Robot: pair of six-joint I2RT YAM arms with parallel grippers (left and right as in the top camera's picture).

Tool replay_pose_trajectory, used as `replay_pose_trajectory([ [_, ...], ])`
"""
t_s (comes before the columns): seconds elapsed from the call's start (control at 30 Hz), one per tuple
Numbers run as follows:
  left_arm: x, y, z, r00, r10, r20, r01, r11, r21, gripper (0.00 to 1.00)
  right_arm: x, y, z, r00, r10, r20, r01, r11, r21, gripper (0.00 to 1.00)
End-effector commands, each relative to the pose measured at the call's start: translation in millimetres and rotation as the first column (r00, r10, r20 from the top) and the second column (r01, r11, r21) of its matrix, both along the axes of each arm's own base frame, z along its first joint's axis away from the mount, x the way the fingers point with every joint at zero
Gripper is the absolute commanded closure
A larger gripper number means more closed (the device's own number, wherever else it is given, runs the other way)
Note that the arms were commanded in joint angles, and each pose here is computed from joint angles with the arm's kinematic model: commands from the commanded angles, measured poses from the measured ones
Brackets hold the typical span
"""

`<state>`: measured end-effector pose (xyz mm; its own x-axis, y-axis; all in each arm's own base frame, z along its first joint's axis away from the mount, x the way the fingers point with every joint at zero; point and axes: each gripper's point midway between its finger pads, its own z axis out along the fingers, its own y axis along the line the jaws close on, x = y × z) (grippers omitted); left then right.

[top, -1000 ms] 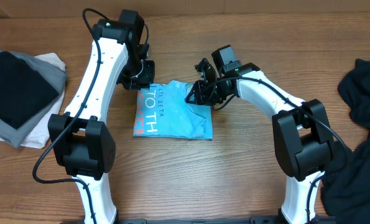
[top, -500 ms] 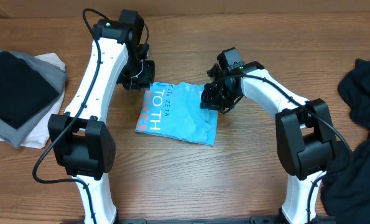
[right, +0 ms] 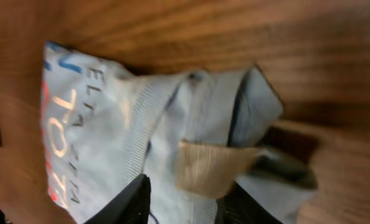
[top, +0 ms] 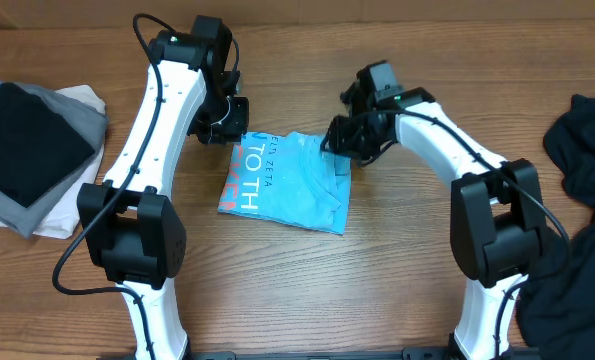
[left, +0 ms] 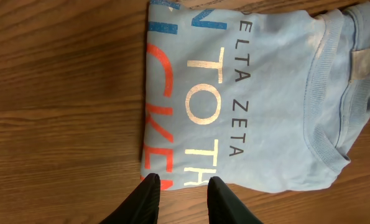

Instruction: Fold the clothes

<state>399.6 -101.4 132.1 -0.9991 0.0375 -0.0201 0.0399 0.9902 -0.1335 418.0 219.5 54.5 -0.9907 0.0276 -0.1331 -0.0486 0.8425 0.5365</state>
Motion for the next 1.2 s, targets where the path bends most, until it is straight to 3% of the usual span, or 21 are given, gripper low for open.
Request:
replay_pose_trajectory([
  [0.0,4,0,0,1.000,0.012,0.006,-0.012,1.000,0.005,0.71,3,7,10,0.999,0.033,0.027,-0.034,0.999,0.025,0.58],
  [0.07,4,0,0,1.000,0.012,0.006,-0.012,1.000,0.005,0.71,0,2,5,0.999,0.030,0.022,-0.030,0.999,-0.024,0.52],
  [0.2,4,0,0,1.000,0.012,0.006,-0.012,1.000,0.005,0.71,-1,-3,-1,1.000,0.021,0.018,-0.020,0.997,-0.068,0.50],
  [0.77,4,0,0,1.000,0.011,0.006,-0.011,1.000,0.005,0.70,-4,9,-12,0.999,0.049,0.006,-0.048,0.997,-0.053,0.50],
  [1.03,4,0,0,1.000,0.012,0.005,-0.012,1.000,0.005,0.70,-11,9,-14,0.998,0.054,-0.024,-0.056,0.997,-0.062,0.67],
  [1.17,4,0,0,1.000,0.012,0.005,-0.012,1.000,0.005,0.70,-12,12,-13,0.998,0.060,-0.026,-0.061,0.997,-0.046,0.94],
])
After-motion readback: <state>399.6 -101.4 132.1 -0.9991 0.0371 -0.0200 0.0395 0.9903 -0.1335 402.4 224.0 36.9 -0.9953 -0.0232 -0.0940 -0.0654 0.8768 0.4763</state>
